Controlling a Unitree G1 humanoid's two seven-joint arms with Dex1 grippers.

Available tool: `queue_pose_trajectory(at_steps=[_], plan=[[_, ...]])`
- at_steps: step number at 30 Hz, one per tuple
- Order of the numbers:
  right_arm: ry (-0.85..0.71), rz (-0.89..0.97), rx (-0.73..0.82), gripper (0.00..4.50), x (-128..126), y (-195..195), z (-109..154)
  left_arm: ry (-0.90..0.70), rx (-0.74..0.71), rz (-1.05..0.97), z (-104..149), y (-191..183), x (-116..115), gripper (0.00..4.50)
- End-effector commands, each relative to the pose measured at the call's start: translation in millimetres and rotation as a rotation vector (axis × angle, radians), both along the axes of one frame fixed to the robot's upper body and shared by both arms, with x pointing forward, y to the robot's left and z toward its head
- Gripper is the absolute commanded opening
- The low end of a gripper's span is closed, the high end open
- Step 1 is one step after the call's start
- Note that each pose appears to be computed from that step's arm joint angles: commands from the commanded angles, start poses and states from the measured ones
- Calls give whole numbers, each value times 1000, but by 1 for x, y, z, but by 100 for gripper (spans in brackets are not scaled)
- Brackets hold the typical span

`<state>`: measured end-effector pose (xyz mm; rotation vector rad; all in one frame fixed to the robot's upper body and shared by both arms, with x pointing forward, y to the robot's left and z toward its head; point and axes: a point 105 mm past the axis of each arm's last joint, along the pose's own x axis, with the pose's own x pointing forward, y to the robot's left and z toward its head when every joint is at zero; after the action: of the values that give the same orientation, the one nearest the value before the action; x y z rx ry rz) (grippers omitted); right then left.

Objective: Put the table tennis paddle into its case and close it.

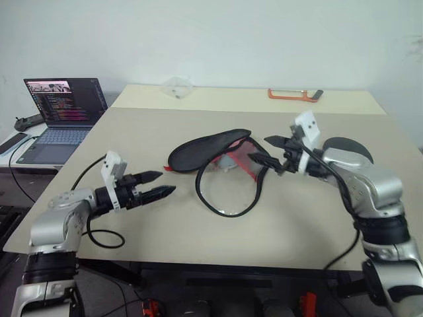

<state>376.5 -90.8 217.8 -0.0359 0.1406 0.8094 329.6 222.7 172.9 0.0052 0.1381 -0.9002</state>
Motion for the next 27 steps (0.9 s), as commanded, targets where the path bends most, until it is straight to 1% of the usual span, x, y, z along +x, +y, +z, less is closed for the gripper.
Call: queue_pose_trajectory(at_steps=[1, 6, 12, 16, 22, 27], plan=[[37, -171, 1, 450, 29, -12, -6, -94, 12, 8, 27, 5, 5, 446], [63, -358, -27, 450, 67, -21, -33, -98, 21, 10, 27, 4, 11, 446], [67, -421, -16, 450, 90, -22, -45, -100, 25, -7, 25, -2, 15, 446], [68, -414, -60, 450, 96, -20, -56, -102, 23, -27, 24, -9, 16, 446], [104, -355, -114, 450, 93, -12, -75, -105, 27, -39, 25, -11, 15, 446], [125, -367, -127, 450, 92, -9, -88, -111, 27, -47, 26, -12, 14, 446]])
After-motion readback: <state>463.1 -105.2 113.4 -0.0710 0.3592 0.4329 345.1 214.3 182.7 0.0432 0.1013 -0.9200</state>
